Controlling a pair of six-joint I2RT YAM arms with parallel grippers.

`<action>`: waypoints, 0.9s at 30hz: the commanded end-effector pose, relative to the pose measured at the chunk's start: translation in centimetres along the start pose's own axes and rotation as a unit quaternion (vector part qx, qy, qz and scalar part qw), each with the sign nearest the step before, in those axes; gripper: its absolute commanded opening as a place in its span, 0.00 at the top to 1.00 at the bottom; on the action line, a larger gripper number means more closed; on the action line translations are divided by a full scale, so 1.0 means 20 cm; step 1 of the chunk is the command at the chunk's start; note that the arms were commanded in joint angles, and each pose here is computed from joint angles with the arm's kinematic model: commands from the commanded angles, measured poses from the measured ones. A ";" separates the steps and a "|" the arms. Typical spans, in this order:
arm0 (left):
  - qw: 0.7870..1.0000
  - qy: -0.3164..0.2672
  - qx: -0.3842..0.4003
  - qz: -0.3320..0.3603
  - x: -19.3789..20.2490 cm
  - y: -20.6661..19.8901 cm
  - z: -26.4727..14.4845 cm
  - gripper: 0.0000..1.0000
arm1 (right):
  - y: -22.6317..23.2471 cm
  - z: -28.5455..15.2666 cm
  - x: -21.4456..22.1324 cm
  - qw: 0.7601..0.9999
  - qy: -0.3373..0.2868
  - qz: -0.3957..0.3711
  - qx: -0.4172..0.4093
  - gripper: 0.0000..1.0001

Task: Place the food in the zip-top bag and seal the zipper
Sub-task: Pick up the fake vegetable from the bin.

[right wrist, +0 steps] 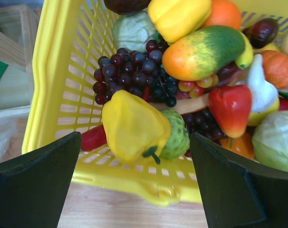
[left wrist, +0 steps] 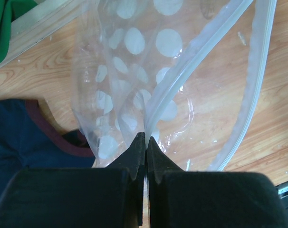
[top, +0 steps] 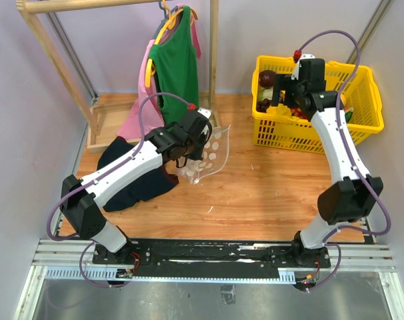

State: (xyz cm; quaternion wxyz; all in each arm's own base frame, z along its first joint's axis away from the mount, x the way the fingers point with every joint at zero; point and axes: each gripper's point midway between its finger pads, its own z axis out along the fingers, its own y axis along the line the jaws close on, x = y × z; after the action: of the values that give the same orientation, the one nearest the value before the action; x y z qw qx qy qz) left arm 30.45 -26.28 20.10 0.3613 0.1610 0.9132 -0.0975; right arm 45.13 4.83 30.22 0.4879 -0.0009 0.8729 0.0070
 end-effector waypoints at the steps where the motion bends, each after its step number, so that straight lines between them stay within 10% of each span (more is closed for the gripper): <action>1: 1.000 -0.006 0.012 -0.009 -0.02 0.01 0.00 1.00 | -0.01 0.10 0.09 0.997 0.062 -0.015 -0.033 0.02; 27: 1.000 0.001 0.023 -0.005 0.01 0.00 0.01 1.00 | 0.01 0.35 0.45 0.976 0.197 -0.007 -0.092 0.15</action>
State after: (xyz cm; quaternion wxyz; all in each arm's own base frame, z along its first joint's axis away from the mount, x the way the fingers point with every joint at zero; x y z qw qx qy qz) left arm 30.31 -26.30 19.53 0.3480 0.1624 0.9165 -0.1122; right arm 48.39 5.72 20.52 0.3588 -0.0502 0.9293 0.0711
